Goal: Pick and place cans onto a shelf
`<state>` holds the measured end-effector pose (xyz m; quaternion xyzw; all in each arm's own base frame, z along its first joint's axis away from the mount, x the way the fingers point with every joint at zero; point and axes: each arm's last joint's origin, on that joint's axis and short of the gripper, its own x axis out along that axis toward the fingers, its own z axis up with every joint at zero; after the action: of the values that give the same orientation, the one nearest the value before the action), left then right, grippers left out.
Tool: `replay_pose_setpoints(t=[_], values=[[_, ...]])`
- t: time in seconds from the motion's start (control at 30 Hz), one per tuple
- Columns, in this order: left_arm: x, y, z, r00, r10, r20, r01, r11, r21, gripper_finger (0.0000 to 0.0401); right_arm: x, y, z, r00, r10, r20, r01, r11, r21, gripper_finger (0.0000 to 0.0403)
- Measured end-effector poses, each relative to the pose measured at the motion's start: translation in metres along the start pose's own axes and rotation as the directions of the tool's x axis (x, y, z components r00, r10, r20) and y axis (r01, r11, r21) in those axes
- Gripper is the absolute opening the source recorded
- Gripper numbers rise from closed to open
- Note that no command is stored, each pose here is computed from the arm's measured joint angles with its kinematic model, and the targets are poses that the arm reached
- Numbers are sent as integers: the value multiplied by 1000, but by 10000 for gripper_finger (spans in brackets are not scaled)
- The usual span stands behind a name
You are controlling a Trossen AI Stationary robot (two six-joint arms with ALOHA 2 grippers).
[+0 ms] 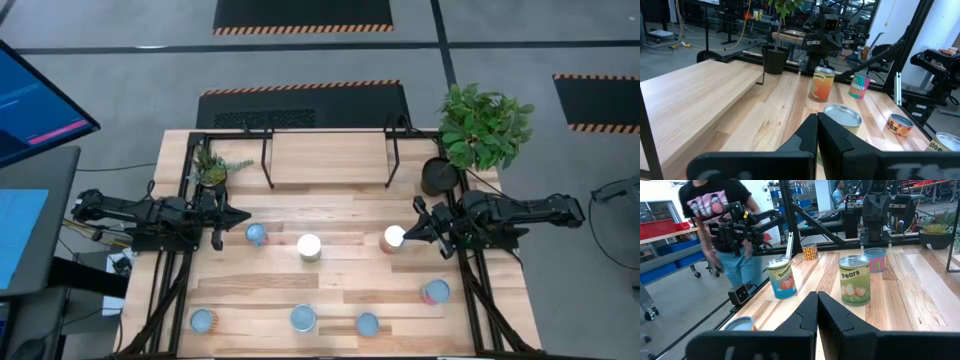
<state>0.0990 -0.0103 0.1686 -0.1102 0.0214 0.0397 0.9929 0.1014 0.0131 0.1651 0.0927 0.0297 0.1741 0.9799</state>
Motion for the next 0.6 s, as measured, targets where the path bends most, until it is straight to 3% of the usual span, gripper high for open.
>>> replay_pose_setpoints(t=[0.47, 0.6], values=[[0, 0, 0, 1000, -2, 4, 2, 1000, -6, 0, 0, 0, 0, 1000, 0, 0, 0, 1000, 0, 33], [0, 0, 0, 1000, -4, 5, 4, 993, -121, 0, 0, 0, 0, 1000, 0, 0, 0, 1000, 0, 33]])
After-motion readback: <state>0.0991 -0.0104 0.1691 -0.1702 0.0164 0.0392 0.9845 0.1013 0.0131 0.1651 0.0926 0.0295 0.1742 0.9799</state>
